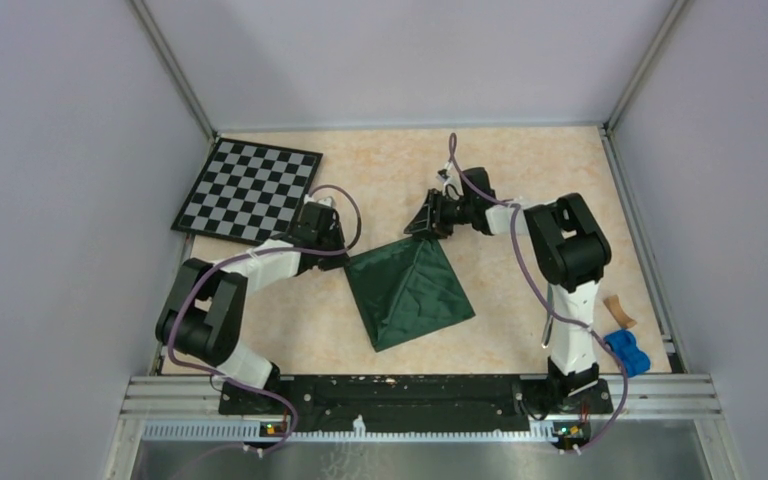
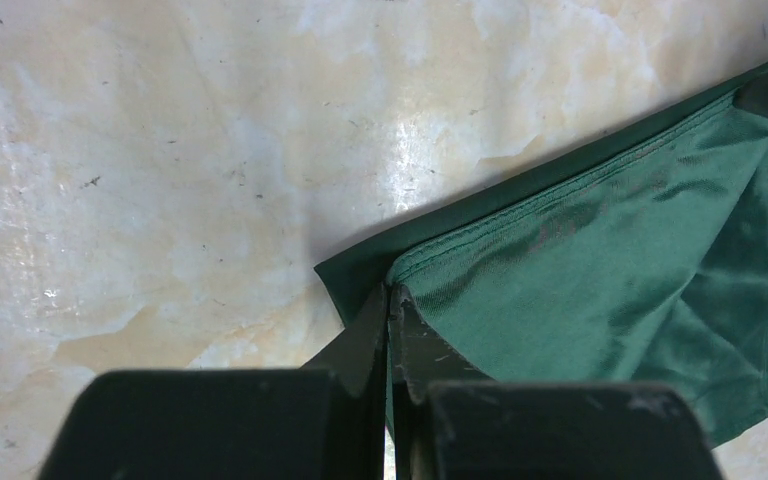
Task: Fold the napkin into a case and place the utensils inside
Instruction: Smooth out the upper triangle-folded napkin at the center of the board.
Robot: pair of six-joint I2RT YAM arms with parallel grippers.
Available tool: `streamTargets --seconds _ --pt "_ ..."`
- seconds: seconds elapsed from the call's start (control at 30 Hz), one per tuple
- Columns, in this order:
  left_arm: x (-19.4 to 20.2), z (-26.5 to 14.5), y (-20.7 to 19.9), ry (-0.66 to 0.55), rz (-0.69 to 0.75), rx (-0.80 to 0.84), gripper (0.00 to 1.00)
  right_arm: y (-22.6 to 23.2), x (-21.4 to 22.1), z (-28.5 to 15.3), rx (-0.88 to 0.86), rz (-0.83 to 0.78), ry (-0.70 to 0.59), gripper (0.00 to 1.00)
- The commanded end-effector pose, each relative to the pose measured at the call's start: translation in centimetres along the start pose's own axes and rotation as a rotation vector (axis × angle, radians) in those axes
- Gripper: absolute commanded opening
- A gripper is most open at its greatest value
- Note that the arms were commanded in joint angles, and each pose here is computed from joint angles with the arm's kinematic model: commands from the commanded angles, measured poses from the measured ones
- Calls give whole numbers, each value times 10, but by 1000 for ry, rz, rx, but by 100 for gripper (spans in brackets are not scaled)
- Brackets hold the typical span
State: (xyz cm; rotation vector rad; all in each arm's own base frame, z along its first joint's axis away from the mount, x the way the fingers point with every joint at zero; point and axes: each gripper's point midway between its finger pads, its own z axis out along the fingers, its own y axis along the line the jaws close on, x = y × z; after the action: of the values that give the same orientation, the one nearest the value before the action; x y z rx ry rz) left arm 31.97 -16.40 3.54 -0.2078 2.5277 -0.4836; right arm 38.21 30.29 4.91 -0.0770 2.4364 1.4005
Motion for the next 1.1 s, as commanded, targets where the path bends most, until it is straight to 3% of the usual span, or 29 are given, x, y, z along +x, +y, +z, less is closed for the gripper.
streamTargets --seconds 0.0,0.13,0.43,0.8,1.07 --pt "0 6 0 -3 -10 8 0 -3 -24 5 -10 -35 -50 42" --pt "9 14 8 20 -11 -16 0 -10 -23 8 6 -31 -38 42" --pt "6 14 12 12 -2 -42 0 47 -36 -20 -93 -94 -70 44" --pt "1 17 14 11 13 -65 0 -22 -11 -4 21 -45 -30 44" --pt "1 20 17 15 16 -79 0 37 -18 -37 54 -182 -55 51"
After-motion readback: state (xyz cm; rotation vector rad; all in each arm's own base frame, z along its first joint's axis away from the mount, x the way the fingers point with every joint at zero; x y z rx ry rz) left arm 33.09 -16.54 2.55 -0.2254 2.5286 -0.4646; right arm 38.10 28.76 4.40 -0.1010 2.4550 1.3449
